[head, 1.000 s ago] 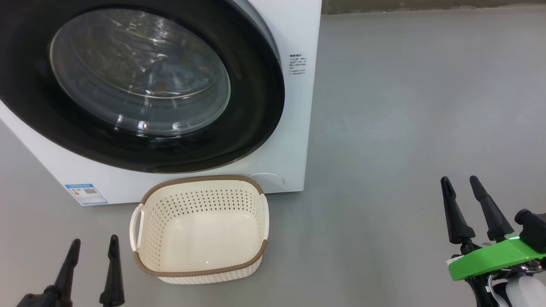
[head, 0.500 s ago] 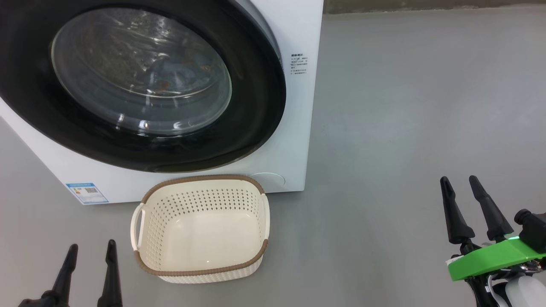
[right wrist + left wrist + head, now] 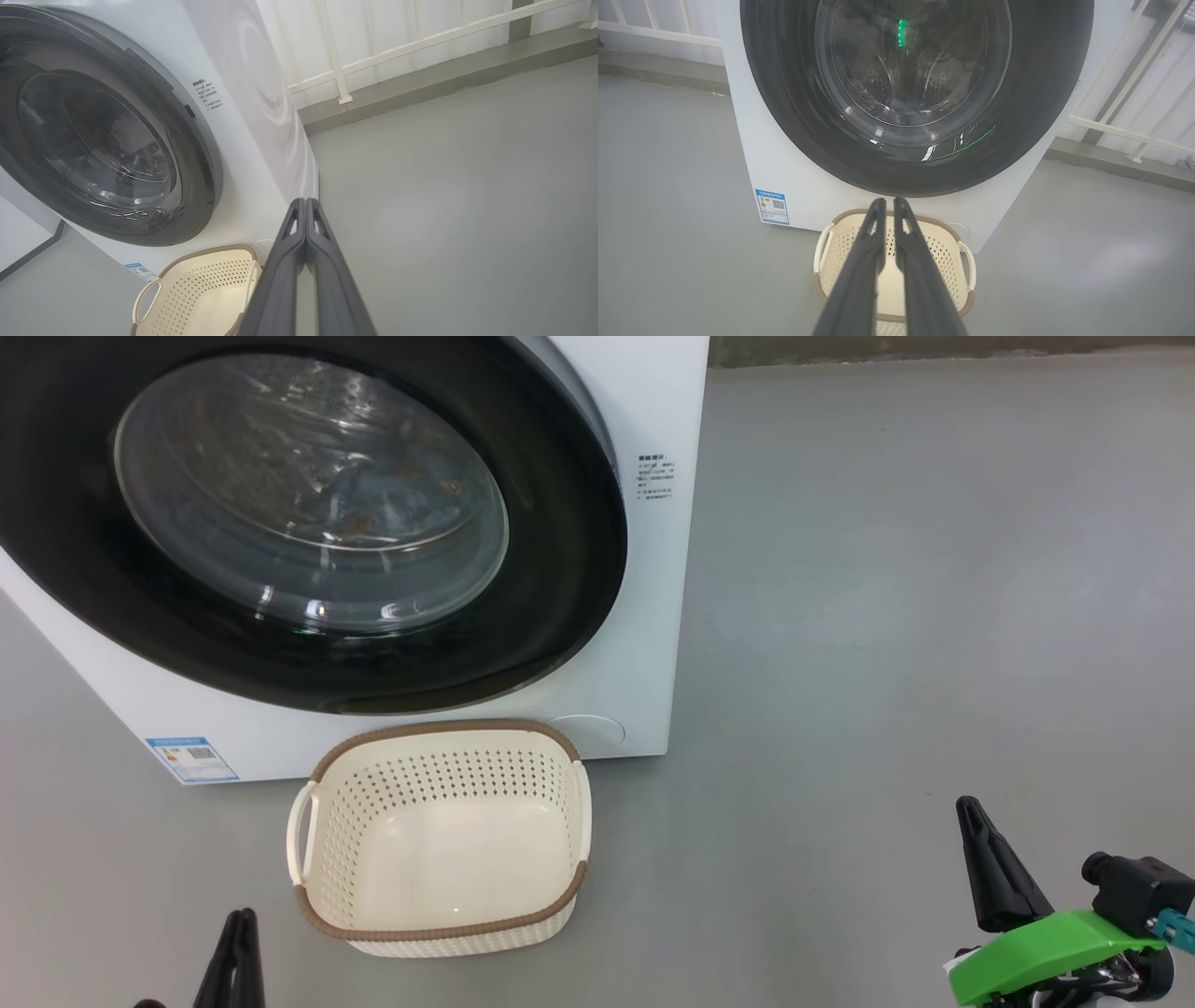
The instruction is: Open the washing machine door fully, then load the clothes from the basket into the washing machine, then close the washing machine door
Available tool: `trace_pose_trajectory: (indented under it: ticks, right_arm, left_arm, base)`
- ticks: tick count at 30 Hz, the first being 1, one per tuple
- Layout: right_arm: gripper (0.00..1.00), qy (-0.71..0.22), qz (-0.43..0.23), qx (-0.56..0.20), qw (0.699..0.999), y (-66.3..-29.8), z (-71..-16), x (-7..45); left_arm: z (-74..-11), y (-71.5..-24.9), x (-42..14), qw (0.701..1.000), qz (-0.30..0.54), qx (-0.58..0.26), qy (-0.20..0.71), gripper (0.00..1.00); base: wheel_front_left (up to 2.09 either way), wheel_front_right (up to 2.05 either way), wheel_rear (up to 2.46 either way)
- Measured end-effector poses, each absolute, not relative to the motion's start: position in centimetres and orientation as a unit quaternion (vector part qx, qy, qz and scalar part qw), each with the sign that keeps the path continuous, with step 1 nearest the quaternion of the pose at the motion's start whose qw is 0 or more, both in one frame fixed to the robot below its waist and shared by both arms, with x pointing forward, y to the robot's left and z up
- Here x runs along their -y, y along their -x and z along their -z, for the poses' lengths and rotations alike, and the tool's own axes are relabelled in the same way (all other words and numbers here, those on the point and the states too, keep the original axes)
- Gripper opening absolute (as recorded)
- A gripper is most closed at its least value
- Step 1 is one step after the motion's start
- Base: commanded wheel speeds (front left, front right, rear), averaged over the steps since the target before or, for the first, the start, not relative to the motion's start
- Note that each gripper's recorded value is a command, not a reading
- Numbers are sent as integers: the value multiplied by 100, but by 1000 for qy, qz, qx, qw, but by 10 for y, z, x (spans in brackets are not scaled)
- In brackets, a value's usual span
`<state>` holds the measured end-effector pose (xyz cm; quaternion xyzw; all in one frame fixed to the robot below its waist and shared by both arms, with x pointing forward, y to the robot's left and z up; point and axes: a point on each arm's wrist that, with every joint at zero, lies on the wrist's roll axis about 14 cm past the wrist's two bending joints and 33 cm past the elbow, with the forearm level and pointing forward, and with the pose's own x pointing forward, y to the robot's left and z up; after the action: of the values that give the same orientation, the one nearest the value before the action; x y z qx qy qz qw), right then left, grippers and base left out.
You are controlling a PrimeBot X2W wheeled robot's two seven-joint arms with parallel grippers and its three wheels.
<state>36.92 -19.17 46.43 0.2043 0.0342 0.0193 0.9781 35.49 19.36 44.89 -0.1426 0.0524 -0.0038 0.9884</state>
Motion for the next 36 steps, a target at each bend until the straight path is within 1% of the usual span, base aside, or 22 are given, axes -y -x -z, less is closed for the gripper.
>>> trace_pose_trajectory:
  ticks: [17, 36]
  right_arm:
    - [0, -276, 1, -45, 960, -370, -463, 196]
    - [0, -366, 25, -47, 929, -371, -463, 201]
  left_arm:
    - [-447, -354, -199, 972, -20, -61, 225, 0]
    - [-447, -355, -200, 944, -39, -68, 321, 0]
  base:
    - [0, 0, 0]
    - [0, 0, 0]
